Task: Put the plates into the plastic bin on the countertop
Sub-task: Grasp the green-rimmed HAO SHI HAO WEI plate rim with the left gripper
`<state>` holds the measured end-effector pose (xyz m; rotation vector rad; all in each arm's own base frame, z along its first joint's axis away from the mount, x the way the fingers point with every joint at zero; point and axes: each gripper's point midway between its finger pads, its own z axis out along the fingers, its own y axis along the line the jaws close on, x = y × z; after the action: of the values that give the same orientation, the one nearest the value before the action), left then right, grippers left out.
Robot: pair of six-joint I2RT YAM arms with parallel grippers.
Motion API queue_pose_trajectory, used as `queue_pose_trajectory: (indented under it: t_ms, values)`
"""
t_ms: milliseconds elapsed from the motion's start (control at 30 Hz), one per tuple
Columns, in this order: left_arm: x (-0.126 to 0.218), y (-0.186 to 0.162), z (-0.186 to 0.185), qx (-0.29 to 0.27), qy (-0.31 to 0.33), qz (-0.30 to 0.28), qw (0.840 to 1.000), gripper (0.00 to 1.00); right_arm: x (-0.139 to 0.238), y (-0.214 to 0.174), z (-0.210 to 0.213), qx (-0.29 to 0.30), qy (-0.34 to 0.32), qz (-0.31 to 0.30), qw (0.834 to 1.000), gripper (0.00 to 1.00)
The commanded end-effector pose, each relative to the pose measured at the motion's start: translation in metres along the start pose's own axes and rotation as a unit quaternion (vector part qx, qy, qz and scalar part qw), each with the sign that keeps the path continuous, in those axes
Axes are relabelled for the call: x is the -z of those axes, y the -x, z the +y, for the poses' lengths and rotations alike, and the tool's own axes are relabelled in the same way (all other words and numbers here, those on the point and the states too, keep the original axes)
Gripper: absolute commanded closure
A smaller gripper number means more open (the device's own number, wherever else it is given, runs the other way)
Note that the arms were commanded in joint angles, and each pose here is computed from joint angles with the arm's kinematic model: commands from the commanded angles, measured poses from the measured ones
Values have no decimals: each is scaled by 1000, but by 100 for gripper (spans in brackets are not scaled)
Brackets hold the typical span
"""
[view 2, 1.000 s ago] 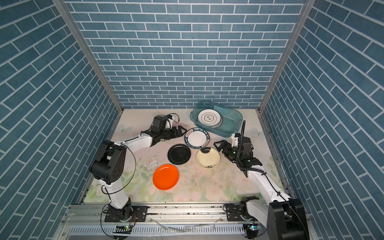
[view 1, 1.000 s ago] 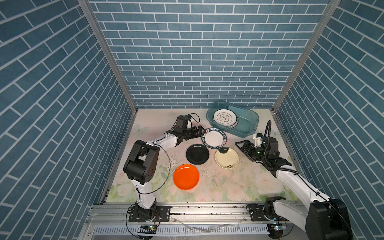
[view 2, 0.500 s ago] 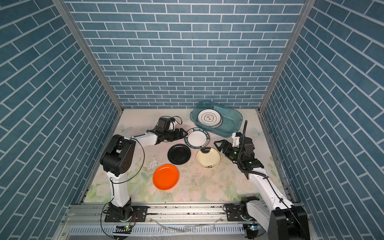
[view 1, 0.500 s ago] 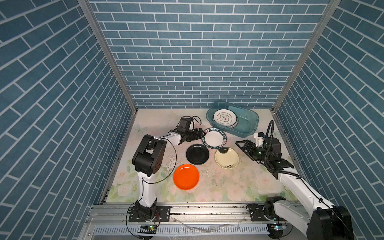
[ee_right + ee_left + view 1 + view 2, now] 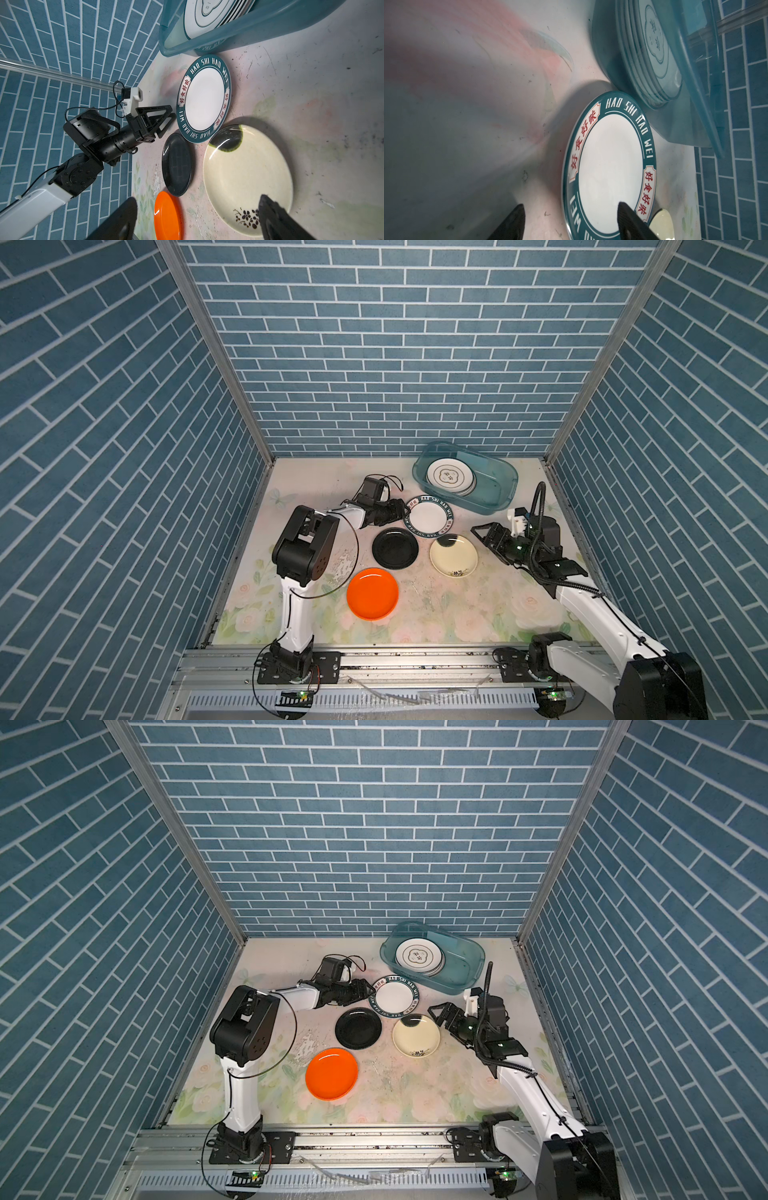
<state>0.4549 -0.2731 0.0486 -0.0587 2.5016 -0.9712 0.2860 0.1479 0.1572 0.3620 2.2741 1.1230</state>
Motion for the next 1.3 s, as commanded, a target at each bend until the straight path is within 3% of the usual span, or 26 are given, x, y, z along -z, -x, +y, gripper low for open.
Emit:
queue_pose_trajectory:
  t_ms: [0, 700, 1000, 1267]
  values:
    - [-11, 5, -4, 6, -5, 2, 1000, 33, 6, 8, 14, 16, 13, -12, 1000, 10]
    - [-30, 0, 0, -22, 18, 30, 999, 53, -2, 4, 8, 19, 9, 3, 1000, 10]
    - [-38, 0, 3, -14, 16, 34, 999, 78, -3, 3, 2, 16, -2, 3, 1000, 10]
    - [-37, 0, 9, -14, 30, 35, 999, 79, 3, 0, -6, 23, -27, 0, 999, 10]
